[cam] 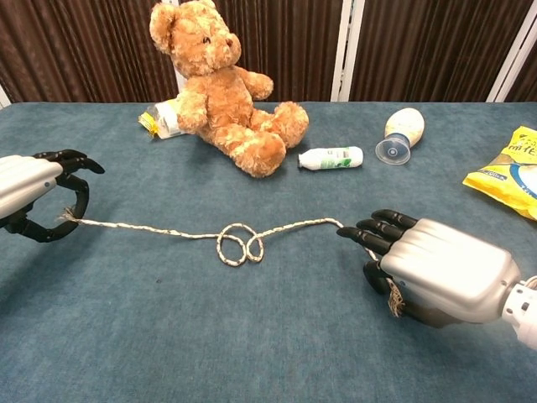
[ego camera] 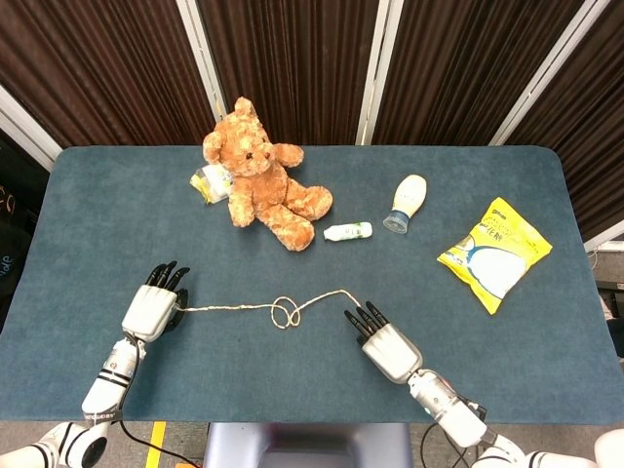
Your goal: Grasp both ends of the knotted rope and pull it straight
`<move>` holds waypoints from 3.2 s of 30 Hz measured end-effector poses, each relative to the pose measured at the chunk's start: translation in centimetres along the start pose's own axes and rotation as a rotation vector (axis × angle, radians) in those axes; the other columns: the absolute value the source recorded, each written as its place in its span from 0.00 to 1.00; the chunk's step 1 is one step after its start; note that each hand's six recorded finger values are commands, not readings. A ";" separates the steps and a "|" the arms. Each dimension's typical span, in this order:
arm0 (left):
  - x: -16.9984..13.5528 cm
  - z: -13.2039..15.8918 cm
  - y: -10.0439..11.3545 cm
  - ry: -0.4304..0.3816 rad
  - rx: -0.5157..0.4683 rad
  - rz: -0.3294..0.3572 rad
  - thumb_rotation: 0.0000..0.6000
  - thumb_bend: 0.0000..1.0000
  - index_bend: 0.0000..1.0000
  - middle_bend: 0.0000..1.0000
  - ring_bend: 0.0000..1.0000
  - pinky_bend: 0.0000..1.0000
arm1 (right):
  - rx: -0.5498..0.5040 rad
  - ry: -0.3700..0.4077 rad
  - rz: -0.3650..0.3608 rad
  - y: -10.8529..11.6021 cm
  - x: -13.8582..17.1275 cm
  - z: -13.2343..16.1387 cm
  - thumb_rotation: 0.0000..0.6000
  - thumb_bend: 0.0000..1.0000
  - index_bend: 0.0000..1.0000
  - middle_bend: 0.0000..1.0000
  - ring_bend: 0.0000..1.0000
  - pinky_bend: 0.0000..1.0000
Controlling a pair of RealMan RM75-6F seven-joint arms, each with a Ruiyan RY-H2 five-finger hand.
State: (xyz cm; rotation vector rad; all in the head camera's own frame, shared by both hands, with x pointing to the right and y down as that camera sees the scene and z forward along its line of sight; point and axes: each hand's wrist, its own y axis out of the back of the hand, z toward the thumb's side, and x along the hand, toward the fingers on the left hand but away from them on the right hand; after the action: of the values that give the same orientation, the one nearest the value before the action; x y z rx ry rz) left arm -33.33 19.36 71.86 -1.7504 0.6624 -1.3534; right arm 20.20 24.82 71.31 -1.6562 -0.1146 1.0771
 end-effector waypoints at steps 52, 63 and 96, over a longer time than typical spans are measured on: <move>0.4 -7.2 1.9 0.155 0.106 -0.004 1.00 0.45 0.62 0.14 0.00 0.13 | -0.212 -0.336 -0.112 0.5 4.6 -14.3 1.00 0.56 0.78 0.15 0.00 0.00; 1.5 -9.5 2.0 0.232 0.183 -0.019 1.00 0.45 0.62 0.14 0.01 0.13 | -0.191 -0.414 -0.090 -0.4 6.4 -18.2 1.00 0.56 0.78 0.15 0.00 0.00; 2.2 -11.7 -1.9 0.284 0.182 -0.141 1.00 0.45 0.63 0.14 0.01 0.13 | -0.183 -0.483 0.025 -5.5 7.7 -19.9 1.00 0.56 0.77 0.15 0.00 0.00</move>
State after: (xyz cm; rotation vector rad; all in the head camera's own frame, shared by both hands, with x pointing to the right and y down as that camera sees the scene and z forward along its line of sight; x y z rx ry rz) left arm -44.01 15.40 75.79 -1.4966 0.5550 -1.7243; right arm 40.78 16.89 70.91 -1.5274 -0.5201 1.5063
